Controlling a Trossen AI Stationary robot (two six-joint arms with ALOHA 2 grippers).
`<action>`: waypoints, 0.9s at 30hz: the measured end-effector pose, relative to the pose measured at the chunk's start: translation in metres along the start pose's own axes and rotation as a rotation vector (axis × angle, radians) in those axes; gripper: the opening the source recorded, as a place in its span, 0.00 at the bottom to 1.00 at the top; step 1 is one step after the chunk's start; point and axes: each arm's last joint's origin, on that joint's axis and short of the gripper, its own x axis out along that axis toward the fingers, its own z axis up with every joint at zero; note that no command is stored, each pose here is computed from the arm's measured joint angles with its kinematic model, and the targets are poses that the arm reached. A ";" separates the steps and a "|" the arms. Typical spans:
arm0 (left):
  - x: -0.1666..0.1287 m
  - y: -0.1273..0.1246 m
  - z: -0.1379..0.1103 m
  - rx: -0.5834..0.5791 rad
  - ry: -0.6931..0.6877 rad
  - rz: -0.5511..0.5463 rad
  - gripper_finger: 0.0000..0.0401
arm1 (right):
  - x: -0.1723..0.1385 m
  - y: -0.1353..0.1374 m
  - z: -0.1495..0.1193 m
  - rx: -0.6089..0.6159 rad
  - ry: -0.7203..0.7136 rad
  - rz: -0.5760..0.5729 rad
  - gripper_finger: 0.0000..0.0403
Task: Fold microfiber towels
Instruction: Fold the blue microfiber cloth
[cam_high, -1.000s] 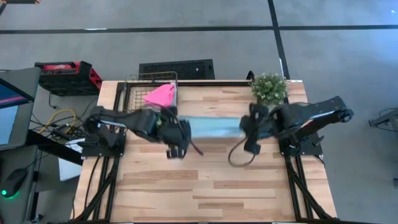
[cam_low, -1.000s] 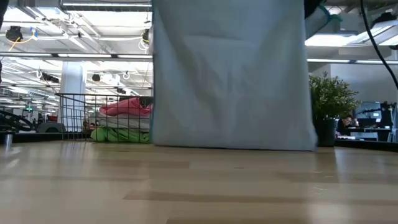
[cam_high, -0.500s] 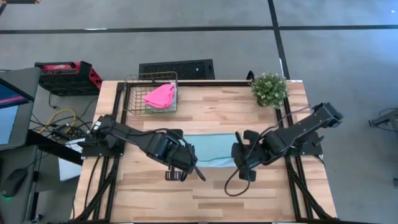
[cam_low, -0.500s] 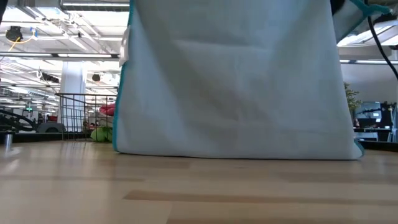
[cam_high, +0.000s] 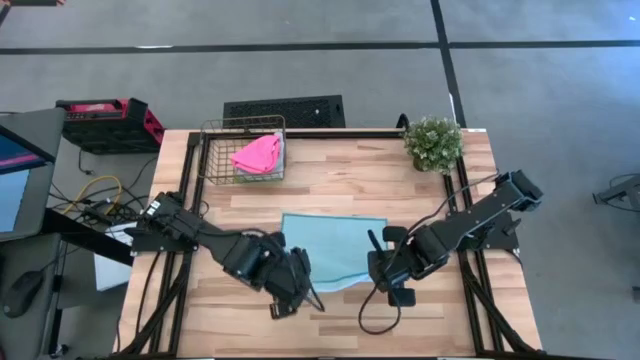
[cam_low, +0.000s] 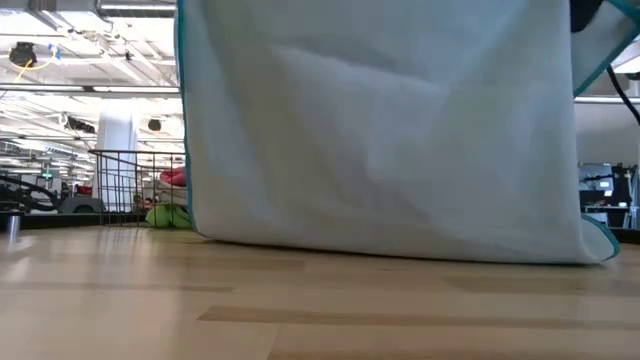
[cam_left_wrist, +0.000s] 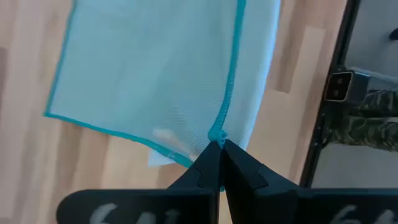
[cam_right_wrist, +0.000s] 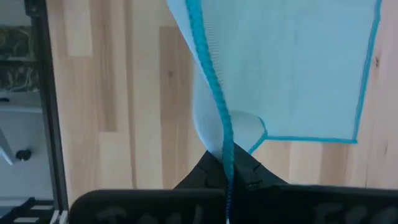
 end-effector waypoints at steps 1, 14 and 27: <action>0.001 -0.005 -0.003 -0.001 0.002 -0.003 0.00 | 0.000 0.001 -0.001 -0.003 0.000 0.001 0.02; 0.081 -0.013 0.002 -0.020 0.163 0.276 0.00 | 0.035 -0.018 -0.010 0.026 0.068 -0.120 0.02; 0.094 0.017 0.027 -0.121 0.128 0.360 0.00 | 0.065 -0.055 -0.019 0.138 0.150 -0.268 0.02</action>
